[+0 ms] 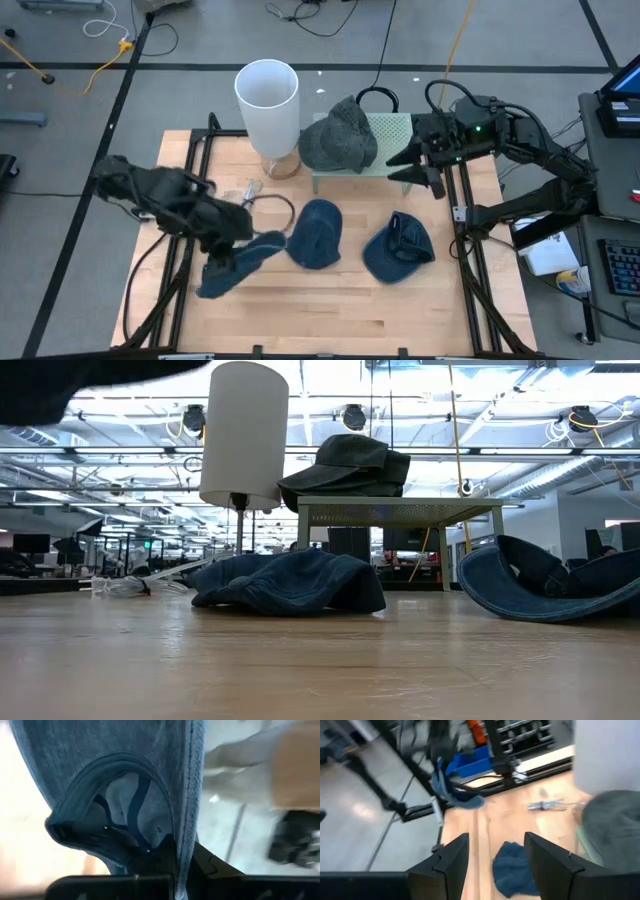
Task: Pick & Place hat
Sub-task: Put the left blue cap on the shelf
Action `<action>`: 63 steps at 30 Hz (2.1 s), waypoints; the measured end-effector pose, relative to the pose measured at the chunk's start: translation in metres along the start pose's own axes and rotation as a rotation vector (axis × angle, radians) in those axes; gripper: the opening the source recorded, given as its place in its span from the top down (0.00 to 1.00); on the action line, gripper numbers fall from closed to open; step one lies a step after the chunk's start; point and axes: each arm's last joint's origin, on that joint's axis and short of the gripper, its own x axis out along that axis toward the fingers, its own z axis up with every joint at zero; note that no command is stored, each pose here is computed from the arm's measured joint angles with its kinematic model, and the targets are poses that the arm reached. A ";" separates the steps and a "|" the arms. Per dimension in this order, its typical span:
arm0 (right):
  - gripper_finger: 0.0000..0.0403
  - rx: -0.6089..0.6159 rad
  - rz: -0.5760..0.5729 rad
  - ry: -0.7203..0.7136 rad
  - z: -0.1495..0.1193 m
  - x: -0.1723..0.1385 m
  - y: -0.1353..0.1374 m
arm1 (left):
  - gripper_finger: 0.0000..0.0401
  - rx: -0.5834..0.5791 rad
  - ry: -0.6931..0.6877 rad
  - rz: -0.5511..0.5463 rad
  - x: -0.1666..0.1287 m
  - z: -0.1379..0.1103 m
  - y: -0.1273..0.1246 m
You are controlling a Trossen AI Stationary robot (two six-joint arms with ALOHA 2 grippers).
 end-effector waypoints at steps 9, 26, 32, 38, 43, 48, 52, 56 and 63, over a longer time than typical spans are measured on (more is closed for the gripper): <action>0.39 -0.051 0.024 -0.067 0.007 0.000 0.002 | 0.98 0.024 -0.155 -0.250 -0.030 0.012 -0.005; 0.29 -0.153 0.265 0.004 0.011 0.057 0.012 | 0.98 0.112 -0.235 -0.565 -0.028 0.104 0.027; 0.28 -0.159 0.323 0.072 0.004 0.087 0.020 | 0.98 0.129 -0.233 -0.559 -0.021 0.117 0.038; 0.28 -0.153 0.351 0.138 -0.005 0.108 0.027 | 0.98 0.158 -0.249 -0.558 -0.022 0.119 0.040; 0.29 -0.164 0.376 0.181 -0.012 0.123 0.034 | 0.98 0.170 -0.253 -0.557 -0.022 0.119 0.041; 0.41 -0.173 0.386 0.194 -0.015 0.128 0.039 | 0.98 0.176 -0.254 -0.556 -0.022 0.119 0.041; 0.62 -0.171 0.398 0.181 -0.015 0.127 0.042 | 0.98 0.179 -0.253 -0.558 -0.022 0.119 0.040; 0.91 -0.177 0.417 0.189 -0.017 0.128 0.048 | 0.91 0.183 -0.286 -0.542 -0.023 0.121 0.041; 0.98 -0.182 0.446 0.217 -0.022 0.121 0.058 | 0.67 0.208 -0.355 -0.500 -0.026 0.125 0.043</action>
